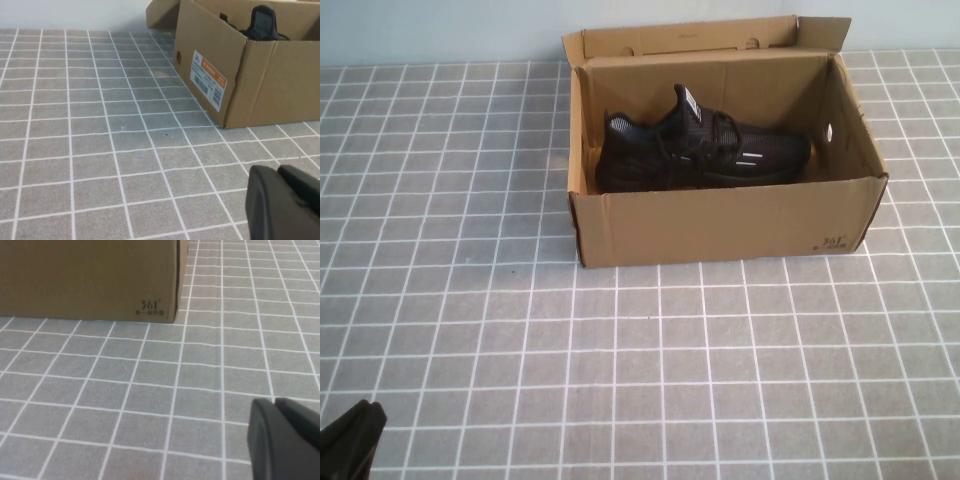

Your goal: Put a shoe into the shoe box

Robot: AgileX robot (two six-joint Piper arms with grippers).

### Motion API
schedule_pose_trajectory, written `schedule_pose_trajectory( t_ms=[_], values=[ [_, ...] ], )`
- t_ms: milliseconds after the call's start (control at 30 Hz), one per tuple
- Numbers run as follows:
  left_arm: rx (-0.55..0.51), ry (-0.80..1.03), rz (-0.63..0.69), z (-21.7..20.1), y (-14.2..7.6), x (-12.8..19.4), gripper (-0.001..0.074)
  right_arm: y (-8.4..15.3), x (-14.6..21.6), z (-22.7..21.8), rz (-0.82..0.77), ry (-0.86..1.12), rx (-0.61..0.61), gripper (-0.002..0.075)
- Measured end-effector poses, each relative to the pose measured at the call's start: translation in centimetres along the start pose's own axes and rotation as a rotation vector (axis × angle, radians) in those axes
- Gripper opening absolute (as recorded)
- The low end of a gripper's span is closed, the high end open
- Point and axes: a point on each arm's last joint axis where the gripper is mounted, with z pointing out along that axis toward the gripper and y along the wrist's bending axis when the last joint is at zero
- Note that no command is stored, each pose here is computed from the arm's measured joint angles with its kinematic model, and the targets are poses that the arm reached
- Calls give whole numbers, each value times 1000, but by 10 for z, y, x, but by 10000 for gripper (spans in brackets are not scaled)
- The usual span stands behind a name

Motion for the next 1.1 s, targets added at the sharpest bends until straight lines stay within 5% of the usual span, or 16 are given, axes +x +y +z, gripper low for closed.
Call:
schedule_pose_trajectory(
  t_ms=[667,967,1100],
  values=[
    [-3,-9,60,-1,0,0,-1,0,0,0,4,0,-1,-16],
    [-199,-186,87,-13,12,-12,-1,0,0,0,4,0,-1,-16],
    [-209,-88,77,-15,12,-1,-1,0,0,0,4,0,-1,-16]
  ],
)
